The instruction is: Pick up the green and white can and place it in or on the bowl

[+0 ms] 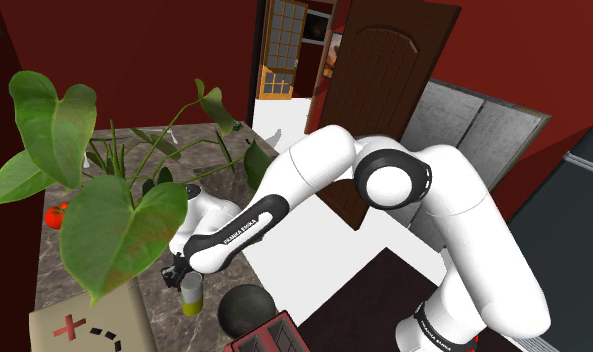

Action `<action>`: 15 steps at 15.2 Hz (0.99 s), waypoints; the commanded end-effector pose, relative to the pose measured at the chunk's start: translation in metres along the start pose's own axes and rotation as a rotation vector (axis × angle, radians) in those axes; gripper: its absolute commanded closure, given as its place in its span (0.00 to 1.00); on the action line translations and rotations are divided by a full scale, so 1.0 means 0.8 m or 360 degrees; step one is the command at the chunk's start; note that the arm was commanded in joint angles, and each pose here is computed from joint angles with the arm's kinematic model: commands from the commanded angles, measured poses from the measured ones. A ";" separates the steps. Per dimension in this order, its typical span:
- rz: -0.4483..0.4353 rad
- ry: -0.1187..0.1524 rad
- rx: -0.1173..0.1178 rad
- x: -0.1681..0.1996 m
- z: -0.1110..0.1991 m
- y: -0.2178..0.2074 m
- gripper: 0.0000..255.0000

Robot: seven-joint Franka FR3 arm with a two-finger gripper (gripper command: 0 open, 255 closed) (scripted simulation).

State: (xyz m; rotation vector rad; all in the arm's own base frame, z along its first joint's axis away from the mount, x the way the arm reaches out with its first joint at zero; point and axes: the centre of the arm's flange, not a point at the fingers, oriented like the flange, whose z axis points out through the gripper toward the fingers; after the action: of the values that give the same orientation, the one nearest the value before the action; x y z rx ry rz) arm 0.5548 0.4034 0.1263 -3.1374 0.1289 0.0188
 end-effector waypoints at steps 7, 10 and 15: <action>0.0000 0.0000 0.0000 0.000 0.000 0.000 1.00; 0.0000 0.0000 0.0000 0.000 -0.007 0.000 1.00; 0.0000 0.0000 0.0000 0.000 -0.040 0.000 1.00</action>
State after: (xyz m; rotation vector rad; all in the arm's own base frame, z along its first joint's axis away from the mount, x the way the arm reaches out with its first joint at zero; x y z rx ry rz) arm 0.5552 0.4039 0.1526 -3.1374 0.1289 0.0189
